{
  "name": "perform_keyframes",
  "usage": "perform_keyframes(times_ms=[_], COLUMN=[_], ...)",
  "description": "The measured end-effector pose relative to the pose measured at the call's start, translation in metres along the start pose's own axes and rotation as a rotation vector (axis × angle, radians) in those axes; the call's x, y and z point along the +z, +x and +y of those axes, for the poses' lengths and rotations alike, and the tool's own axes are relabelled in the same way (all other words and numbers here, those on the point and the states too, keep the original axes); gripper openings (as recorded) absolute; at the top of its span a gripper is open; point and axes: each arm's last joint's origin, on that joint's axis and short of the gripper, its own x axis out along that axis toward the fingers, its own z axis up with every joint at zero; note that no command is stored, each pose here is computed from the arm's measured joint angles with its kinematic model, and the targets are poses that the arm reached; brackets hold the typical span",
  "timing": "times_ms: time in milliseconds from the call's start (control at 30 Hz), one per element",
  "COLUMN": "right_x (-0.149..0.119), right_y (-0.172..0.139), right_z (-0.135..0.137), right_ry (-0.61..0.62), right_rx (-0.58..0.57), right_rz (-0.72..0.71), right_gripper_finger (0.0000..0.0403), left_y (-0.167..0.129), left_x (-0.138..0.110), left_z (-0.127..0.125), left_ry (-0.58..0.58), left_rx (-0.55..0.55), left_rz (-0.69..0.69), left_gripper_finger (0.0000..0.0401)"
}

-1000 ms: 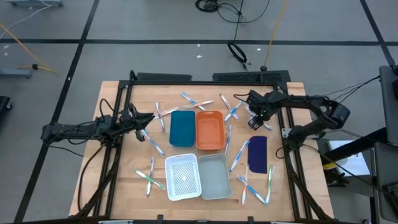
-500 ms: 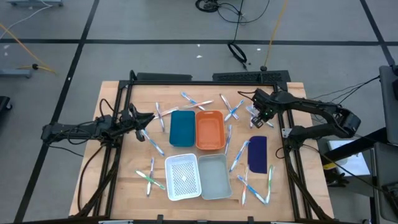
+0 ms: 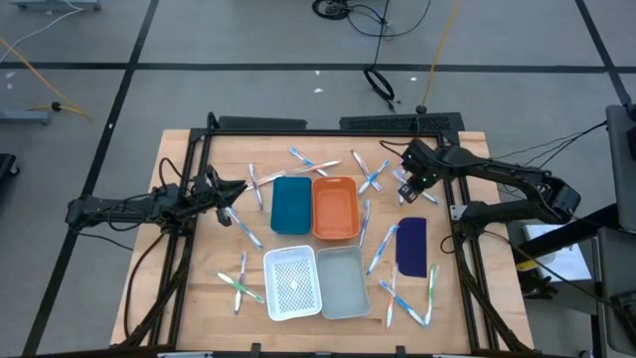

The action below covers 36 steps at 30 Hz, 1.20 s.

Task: Pick & Place Toothbrushes
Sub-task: Put the blue toothbrush into the blue bin

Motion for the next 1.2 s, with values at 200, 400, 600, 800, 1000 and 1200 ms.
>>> perform_keyframes(times_ms=[200,400,600,800,1000,1200], right_x=[0.001,-0.008,-0.013,-0.022,-0.028,-0.028], right_y=[0.009,0.032,0.045,0.053,0.058,0.058], right_z=[-0.002,-0.003,-0.004,-0.004,-0.005,-0.005], right_ry=[-0.036,-0.063,-0.068,-0.060,-0.020,0.029], right_rx=[-0.035,-0.060,-0.093,-0.081,-0.076,-0.090], right_rz=[0.026,0.092,0.077,0.120,0.132,0.127], right_gripper_finger=[0.0154,0.0196,0.0202,0.0135,0.0024,0.0023], left_y=[0.000,0.000,0.000,0.000,0.000,0.000], left_x=[0.000,0.000,0.000,0.000,0.000,0.000], left_z=[0.000,0.000,0.000,0.000,0.000,0.000], left_ry=[-0.008,-0.009,-0.004,-0.004,-0.004,-0.016], left_rx=[-0.003,-0.003,-0.003,-0.002,-0.002,-0.002], left_rz=[0.000,0.000,0.000,0.000,0.000,0.000], left_gripper_finger=[0.0056,0.0056,0.0056,0.0056,0.0056,0.0056])
